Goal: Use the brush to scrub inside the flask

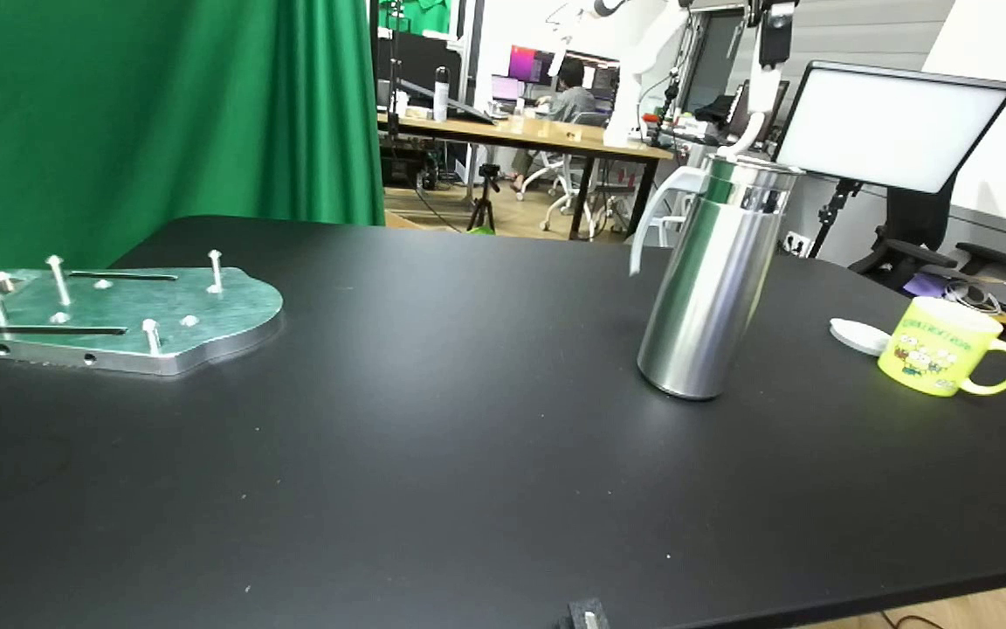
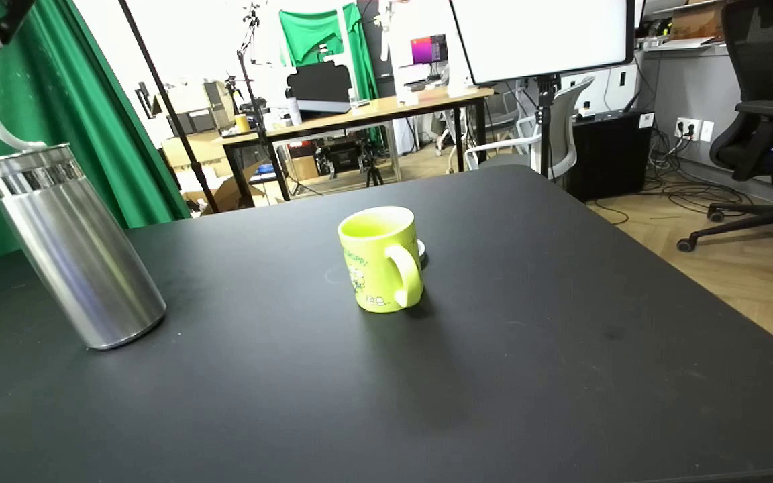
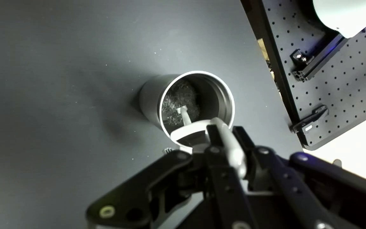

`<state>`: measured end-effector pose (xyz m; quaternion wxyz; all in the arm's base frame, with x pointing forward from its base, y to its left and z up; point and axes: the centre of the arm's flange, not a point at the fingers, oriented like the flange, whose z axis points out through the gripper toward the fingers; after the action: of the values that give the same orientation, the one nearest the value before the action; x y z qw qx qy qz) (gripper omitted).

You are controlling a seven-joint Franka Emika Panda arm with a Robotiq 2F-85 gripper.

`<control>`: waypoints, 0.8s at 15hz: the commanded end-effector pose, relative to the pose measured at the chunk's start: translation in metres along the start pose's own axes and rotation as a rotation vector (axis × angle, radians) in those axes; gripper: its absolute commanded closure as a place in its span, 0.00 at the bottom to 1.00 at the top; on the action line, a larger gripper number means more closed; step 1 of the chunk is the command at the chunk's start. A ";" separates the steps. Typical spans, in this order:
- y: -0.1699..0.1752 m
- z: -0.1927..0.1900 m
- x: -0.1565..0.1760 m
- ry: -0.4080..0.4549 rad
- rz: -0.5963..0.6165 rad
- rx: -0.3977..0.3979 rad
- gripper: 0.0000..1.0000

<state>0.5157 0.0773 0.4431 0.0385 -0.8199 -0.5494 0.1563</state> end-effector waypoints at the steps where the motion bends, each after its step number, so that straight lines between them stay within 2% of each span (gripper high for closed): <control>1: -0.022 -0.047 -0.024 0.011 0.003 -0.043 0.96; 5: -0.054 -0.096 -0.051 0.049 0.001 -0.126 0.96; 8: -0.072 -0.117 -0.066 0.088 0.012 -0.184 0.96; 12: -0.068 -0.092 -0.062 0.110 0.048 -0.208 0.96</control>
<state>0.4630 0.0611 0.5829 -0.0140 -0.8315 -0.5522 0.0589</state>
